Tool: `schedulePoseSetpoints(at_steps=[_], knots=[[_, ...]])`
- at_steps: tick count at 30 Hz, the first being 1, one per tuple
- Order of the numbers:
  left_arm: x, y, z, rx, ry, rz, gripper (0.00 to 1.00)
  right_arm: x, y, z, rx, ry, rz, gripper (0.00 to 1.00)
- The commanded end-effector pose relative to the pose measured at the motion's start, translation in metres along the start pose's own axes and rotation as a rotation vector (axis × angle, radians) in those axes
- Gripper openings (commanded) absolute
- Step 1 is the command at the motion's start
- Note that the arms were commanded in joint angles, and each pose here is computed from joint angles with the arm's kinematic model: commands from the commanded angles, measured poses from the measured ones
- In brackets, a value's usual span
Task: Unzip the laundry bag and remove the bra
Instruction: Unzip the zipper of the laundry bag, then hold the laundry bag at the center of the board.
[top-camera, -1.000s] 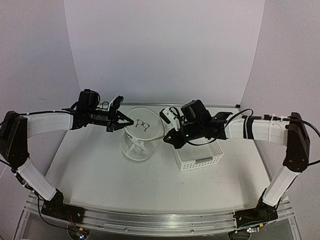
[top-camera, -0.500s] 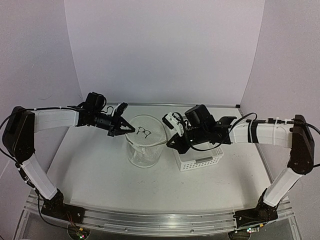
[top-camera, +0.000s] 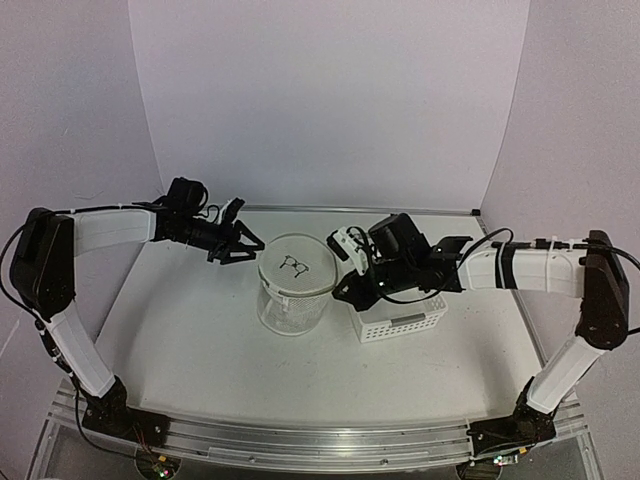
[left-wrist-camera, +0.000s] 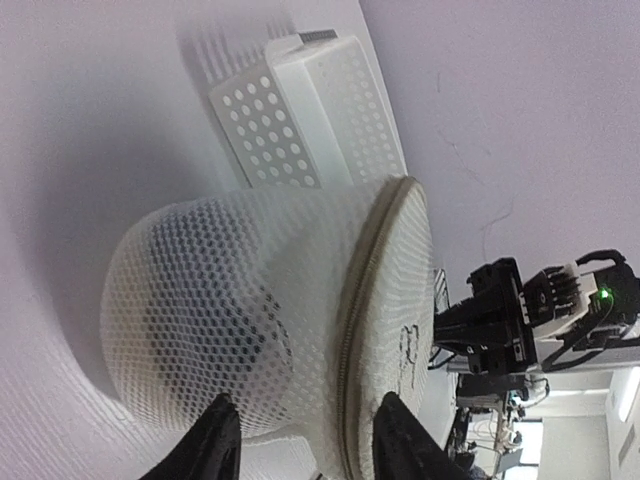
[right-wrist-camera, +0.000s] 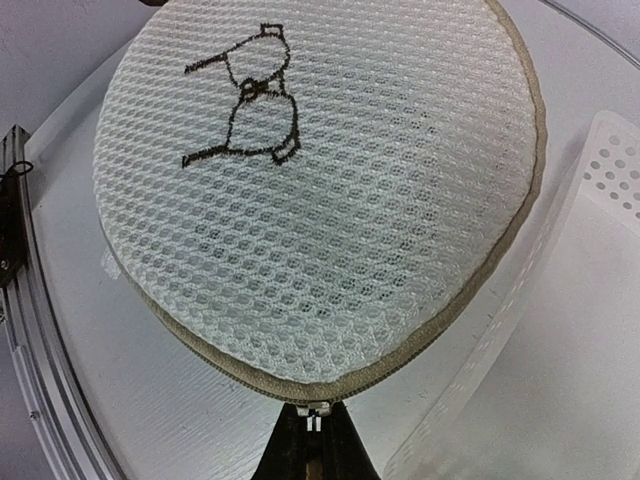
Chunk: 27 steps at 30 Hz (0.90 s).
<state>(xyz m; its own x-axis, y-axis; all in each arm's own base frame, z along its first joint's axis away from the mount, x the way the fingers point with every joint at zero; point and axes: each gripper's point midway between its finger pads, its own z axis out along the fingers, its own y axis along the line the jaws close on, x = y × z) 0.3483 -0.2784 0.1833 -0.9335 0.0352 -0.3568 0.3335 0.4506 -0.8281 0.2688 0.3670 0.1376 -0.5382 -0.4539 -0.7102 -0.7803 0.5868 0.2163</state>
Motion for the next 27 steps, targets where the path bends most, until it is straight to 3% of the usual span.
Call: schedulePoseSetpoints(at_steps=[1,5,14,27], knots=[[-0.026,0.006,-0.024,-0.097,-0.1,-0.008,0.52,-0.031,0.013,-0.005,-0.014,-0.074,0.047,0.0],[-0.027,0.0,-0.035,-0.119,-0.127,-0.019,0.65,-0.039,0.023,0.004,-0.025,-0.075,0.082,0.0],[-0.001,-0.002,-0.048,-0.137,-0.133,-0.09,0.72,-0.059,0.042,0.025,-0.056,-0.097,0.167,0.0],[0.043,0.001,-0.057,-0.122,-0.14,-0.232,0.76,-0.08,0.036,0.057,-0.04,-0.134,0.309,0.0]])
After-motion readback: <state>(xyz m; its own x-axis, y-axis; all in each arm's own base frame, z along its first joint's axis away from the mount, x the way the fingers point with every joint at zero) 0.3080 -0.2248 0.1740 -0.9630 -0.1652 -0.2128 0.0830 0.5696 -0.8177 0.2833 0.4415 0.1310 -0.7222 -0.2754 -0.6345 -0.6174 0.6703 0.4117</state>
